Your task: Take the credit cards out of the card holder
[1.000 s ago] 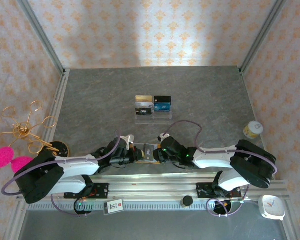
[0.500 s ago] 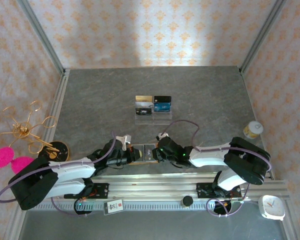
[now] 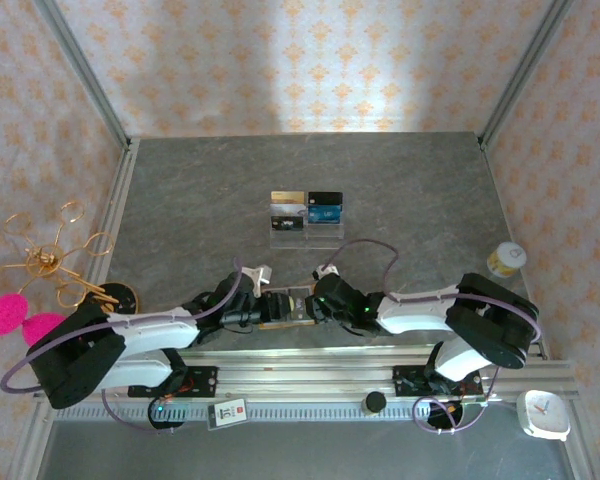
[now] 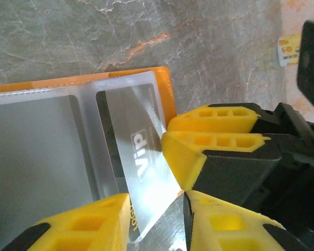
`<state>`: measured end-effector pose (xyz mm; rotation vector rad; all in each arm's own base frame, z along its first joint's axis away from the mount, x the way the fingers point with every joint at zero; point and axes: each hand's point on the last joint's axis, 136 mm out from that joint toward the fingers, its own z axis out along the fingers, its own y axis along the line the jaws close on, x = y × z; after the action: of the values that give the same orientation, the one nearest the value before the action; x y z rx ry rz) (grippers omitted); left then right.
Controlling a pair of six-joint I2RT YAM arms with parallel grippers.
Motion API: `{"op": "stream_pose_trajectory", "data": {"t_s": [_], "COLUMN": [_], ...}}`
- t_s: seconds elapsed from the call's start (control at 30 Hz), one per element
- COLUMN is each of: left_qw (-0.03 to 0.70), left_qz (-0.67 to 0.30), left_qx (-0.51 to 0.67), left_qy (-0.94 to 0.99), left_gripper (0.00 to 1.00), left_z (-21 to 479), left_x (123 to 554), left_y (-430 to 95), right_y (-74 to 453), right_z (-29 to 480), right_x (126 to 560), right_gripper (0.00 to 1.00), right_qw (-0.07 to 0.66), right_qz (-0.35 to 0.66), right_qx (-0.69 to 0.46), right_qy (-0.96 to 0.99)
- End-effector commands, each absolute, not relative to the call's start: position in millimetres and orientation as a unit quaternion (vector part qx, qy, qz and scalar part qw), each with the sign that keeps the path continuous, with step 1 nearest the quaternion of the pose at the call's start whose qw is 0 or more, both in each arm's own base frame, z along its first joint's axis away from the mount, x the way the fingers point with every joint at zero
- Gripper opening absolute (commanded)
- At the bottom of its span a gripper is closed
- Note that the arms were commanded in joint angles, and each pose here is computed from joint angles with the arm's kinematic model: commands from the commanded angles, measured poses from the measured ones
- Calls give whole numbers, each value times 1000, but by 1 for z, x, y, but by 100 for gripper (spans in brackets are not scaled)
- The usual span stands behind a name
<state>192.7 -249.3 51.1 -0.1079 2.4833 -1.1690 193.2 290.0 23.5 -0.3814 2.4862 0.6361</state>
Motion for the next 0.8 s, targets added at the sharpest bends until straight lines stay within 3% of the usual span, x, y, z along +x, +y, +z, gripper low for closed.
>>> {"op": "stream_pose_trajectory", "data": {"t_s": [0.0,0.23,0.4,0.77], "left_qw": [196,217,212,214], "left_qz": [-384,-360,-386,-350], "left_qx": [-34,-49,-39,-21], "left_qy": [902,906,897,912], "left_gripper": [33,36,28,27], "left_z": [41,42,49,47], "left_x": [195,200,201,200], "left_y": [-245,-233,-245,-248], "right_y": [278,280,281,279], "right_z": [0,0,1,1], "right_x": [180,177,176,177], "right_gripper": [20,19,18,17], "right_qw": [237,234,235,238], "right_qz": [200,210,213,211], "right_qx": [-155,-159,-160,-156], "right_qy": [938,936,935,935]}}
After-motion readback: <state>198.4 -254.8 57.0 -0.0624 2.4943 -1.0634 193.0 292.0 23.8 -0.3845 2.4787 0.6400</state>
